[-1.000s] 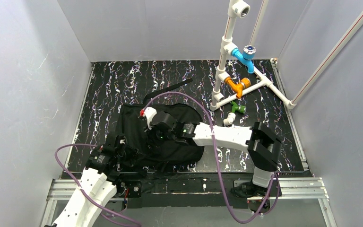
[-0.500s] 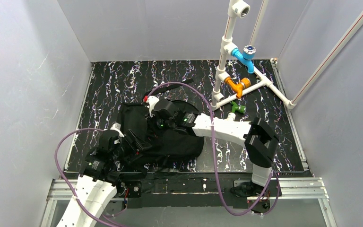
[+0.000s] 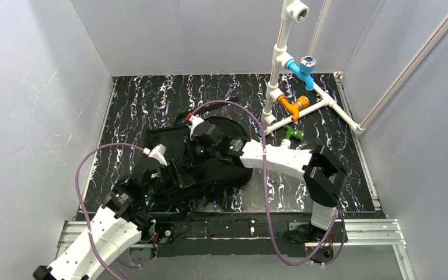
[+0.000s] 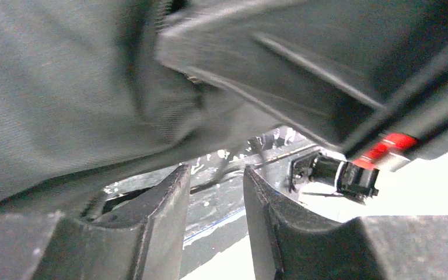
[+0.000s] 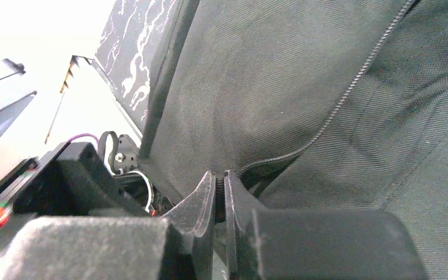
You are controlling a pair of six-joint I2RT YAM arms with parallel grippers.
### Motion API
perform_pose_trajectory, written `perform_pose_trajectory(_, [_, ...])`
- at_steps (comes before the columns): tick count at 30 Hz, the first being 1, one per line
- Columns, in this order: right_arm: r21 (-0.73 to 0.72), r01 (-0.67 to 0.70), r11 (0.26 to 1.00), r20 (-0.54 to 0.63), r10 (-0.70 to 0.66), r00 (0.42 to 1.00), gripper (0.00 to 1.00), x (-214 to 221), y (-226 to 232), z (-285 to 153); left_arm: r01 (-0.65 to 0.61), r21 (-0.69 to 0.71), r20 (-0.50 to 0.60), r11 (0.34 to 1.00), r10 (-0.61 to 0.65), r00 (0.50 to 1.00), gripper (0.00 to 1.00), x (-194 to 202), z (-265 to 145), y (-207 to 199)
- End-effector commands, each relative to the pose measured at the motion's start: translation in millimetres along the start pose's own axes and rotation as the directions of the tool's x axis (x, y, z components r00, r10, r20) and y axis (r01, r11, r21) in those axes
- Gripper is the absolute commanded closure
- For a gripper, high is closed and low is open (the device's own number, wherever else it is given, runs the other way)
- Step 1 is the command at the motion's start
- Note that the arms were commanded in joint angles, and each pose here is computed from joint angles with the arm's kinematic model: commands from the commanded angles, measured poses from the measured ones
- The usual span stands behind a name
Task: Pack the student bag
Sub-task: Zip the student bag at the center of the board.
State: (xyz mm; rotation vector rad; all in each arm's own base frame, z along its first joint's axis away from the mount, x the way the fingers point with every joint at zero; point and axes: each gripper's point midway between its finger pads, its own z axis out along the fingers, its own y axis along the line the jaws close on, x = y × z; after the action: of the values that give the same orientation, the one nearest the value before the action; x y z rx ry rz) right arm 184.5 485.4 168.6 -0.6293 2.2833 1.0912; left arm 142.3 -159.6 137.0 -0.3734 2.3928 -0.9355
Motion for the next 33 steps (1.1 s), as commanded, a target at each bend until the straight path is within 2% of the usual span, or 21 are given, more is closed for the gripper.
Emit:
perform_pose_trajectory(1, [-0.118,-0.011,0.993,0.121,0.025,0.992,0.99,-35.8,38.0,-15.1,-0.044,0.106,0.121,0.993,0.032,0.992,0.61,-25.1,-16.2,-39.3])
perform_pose_trajectory(5, [-0.122,0.059,0.991,0.111,-0.045,0.993,0.99,-35.2,39.2,-16.8,-0.023,0.028,0.125,0.999,0.019,0.992,0.38,-21.7,-33.2,-22.0])
perform_pose_trajectory(10, [-0.143,0.199,0.969,0.108,-0.185,0.977,0.99,-37.1,39.6,-27.1,-0.124,-0.038,0.236,0.992,0.130,0.963,0.36,-48.0,-51.2,-21.9])
perform_pose_trajectory(11, [-0.130,0.213,0.968,0.107,-0.199,0.974,0.92,-37.8,34.6,-28.3,-0.151,-0.051,0.254,0.987,0.159,0.954,0.33,-55.4,-54.7,-26.2])
perform_pose_trajectory(12, [-0.095,0.216,0.972,0.098,-0.207,0.973,0.73,-38.4,25.2,-29.6,-0.174,-0.094,0.266,0.980,0.193,0.945,0.29,-62.8,-56.8,-24.6])
perform_pose_trajectory(13, [-0.054,0.218,0.975,0.079,-0.213,0.974,0.60,-37.9,14.6,-32.4,-0.174,-0.137,0.262,0.975,0.205,0.943,0.27,-68.5,-59.7,-24.4])
perform_pose_trajectory(14, [-0.019,0.230,0.973,0.062,-0.229,0.972,0.52,-37.4,5.4,-36.1,-0.175,-0.185,0.253,0.967,0.219,0.942,0.23,-73.7,-63.6,-23.6])
perform_pose_trajectory(17, [0.072,0.254,0.964,-0.001,-0.255,0.967,0.36,-24.8,-15.9,-52.6,-0.163,-0.330,0.173,0.930,0.229,0.958,0.22,-76.2,-66.6,-12.2])
perform_pose_trajectory(19, [0.091,0.258,0.962,-0.018,-0.258,0.966,0.27,-15.4,-22.8,-64.4,-0.176,-0.349,0.112,0.920,0.228,0.967,0.24,-73.0,-58.5,-14.3])
perform_pose_trajectory(21, [0.090,0.245,0.965,-0.011,-0.245,0.969,0.18,-5.7,-27.6,-73.8,-0.204,-0.310,0.052,0.929,0.231,0.972,0.29,-65.0,-45.6,-21.5])
perform_pose_trajectory(25, [0.003,0.224,0.975,0.027,-0.224,0.974,0.17,12.7,-19.8,-86.7,-0.239,-0.244,-0.070,0.940,0.228,0.971,0.31,-45.0,-20.1,-26.5])
perform_pose_trajectory(28, [-0.065,0.223,0.973,0.052,-0.220,0.974,0.23,23.1,-12.0,-85.4,-0.307,-0.134,-0.172,0.942,0.283,0.944,0.31,-30.0,-2.6,-39.0])
perform_pose_trajectory(30, [-0.076,0.235,0.969,0.053,-0.231,0.971,0.25,28.5,-11.5,-79.3,-0.349,-0.133,-0.191,0.928,0.321,0.927,0.32,-29.8,4.3,-35.3])
perform_pose_trajectory(33, [-0.055,0.237,0.970,0.026,-0.236,0.971,0.26,35.0,-17.4,-69.0,-0.336,-0.200,-0.219,0.920,0.293,0.931,0.33,-32.4,10.8,-28.5])
